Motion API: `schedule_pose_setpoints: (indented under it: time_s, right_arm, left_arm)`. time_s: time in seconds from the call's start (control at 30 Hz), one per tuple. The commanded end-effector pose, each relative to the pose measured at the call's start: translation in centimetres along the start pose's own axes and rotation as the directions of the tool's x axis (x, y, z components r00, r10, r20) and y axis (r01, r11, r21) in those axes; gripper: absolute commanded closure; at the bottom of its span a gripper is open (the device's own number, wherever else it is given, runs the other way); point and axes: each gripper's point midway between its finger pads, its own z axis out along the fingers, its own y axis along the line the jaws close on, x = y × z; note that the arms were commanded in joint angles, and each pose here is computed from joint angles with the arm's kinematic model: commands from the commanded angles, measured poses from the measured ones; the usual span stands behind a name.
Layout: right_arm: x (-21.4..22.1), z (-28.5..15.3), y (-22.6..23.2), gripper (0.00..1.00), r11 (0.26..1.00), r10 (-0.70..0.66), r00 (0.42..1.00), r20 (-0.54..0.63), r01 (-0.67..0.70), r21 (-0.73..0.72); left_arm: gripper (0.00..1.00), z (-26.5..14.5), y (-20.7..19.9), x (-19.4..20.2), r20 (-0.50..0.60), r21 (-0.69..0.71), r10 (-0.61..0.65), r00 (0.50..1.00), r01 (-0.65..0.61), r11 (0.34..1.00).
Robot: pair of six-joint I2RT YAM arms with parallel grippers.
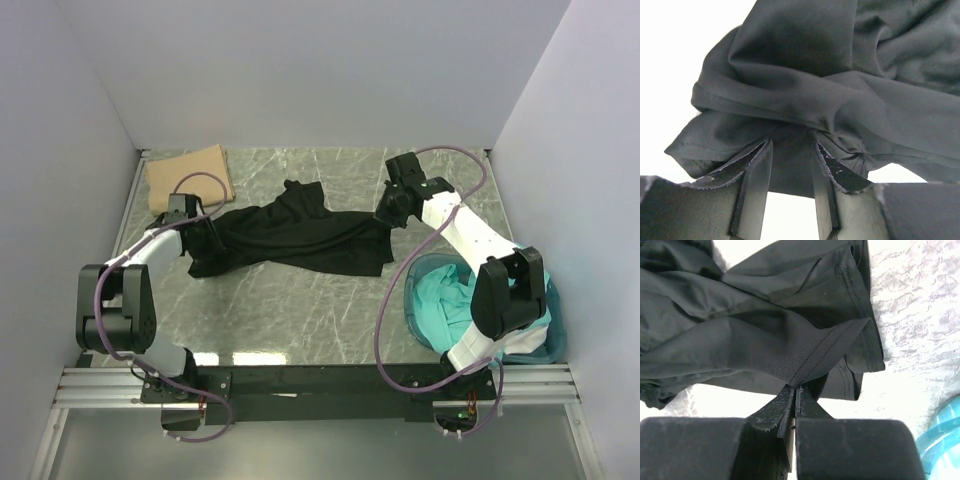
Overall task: Fold and stack the t-shirts
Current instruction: Flatten the tshirt out
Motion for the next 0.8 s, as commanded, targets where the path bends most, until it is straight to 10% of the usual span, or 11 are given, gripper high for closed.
schedule_pose_setpoints:
  time_s: [0.0,0.57,0.77]
  right_arm:
    - [-0.7,-1.6,0.6,1.00,0.999,0.013,0.999,0.052,-0.011,-0.039]
    - [-0.3,-1.5,0.5,1.00,0.999,0.013,0.999,0.042,-0.012,-0.044]
    - [0.2,-1.6,0.2,1.00,0.999,0.013,0.999,0.038,-0.012,-0.041]
  left_arm:
    - [0.57,-0.1,-1.4,-2.6,0.067,0.038,0.012,0.998,-0.014,0.999]
    - [0.55,1.4,-1.9,-2.4,0.049,0.052,-0.006,0.999,0.003,0.999]
    - [0.79,1.7,-2.4,-2.4,0.046,0.062,0.002,0.999,-0.005,0.998]
